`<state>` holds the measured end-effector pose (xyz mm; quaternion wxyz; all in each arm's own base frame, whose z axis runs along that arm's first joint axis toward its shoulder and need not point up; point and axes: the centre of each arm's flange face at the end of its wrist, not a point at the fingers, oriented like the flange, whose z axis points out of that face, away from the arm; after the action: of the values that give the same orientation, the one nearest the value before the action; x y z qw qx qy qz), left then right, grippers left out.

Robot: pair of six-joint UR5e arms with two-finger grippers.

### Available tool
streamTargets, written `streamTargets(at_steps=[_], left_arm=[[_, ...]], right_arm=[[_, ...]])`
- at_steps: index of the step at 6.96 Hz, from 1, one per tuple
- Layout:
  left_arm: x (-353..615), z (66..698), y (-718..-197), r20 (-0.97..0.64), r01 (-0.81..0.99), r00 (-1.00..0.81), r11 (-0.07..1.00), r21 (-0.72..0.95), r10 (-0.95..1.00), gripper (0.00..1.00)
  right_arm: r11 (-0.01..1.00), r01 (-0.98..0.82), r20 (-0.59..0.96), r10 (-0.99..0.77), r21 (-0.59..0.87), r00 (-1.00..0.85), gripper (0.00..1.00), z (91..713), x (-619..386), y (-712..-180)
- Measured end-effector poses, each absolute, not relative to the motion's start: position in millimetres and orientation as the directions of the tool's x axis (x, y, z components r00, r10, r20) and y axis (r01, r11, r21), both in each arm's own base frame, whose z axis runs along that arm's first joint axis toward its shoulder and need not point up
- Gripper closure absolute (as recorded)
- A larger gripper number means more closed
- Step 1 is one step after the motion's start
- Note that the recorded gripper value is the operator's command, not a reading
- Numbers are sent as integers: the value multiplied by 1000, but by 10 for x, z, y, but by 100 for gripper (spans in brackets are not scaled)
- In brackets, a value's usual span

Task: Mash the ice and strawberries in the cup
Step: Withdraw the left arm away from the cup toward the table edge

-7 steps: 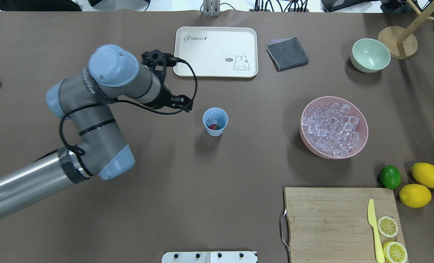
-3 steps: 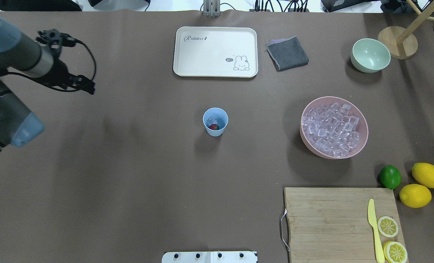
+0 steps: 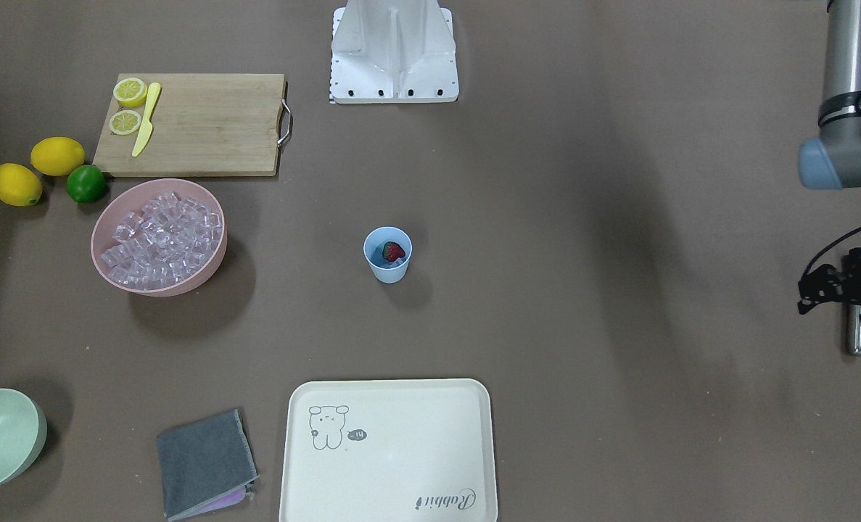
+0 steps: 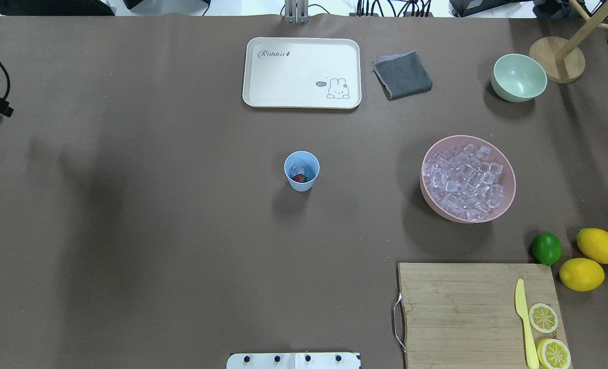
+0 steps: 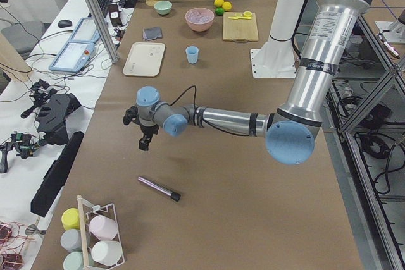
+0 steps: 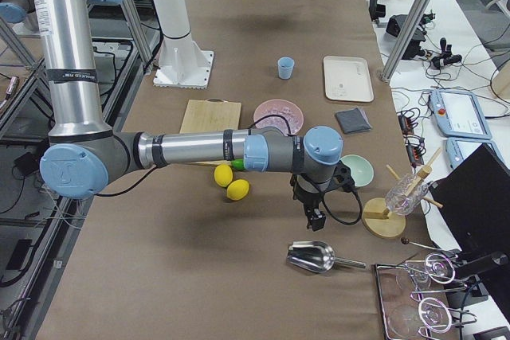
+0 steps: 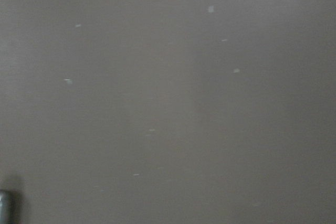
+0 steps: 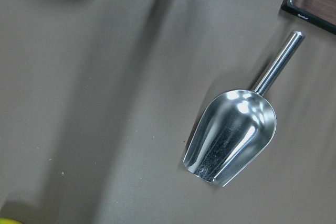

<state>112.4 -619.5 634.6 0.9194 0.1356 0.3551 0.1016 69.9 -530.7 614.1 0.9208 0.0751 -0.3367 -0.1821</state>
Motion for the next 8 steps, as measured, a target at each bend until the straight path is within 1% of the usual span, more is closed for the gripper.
streamTargets(at_steps=[1, 3, 6, 8], left_arm=[[891, 6565, -6179, -628, -79, 729, 944, 320, 274, 2], [715, 6762, -6066, -646, -47, 721, 948, 315, 250, 2], [670, 6938, -5947, -650, -25, 723, 949, 315, 235, 1], [700, 7043, -5916, -645, -46, 724, 949, 311, 246, 1]], right_arm=[[922, 285, 591, -387, 263, 707, 1, 6129, 700, -5317], [920, 284, 589, -391, 269, 707, 1, 6100, 697, -5329], [920, 283, 590, -391, 270, 707, 1, 6091, 699, -5324], [920, 284, 589, -391, 271, 707, 1, 6092, 702, -5321]])
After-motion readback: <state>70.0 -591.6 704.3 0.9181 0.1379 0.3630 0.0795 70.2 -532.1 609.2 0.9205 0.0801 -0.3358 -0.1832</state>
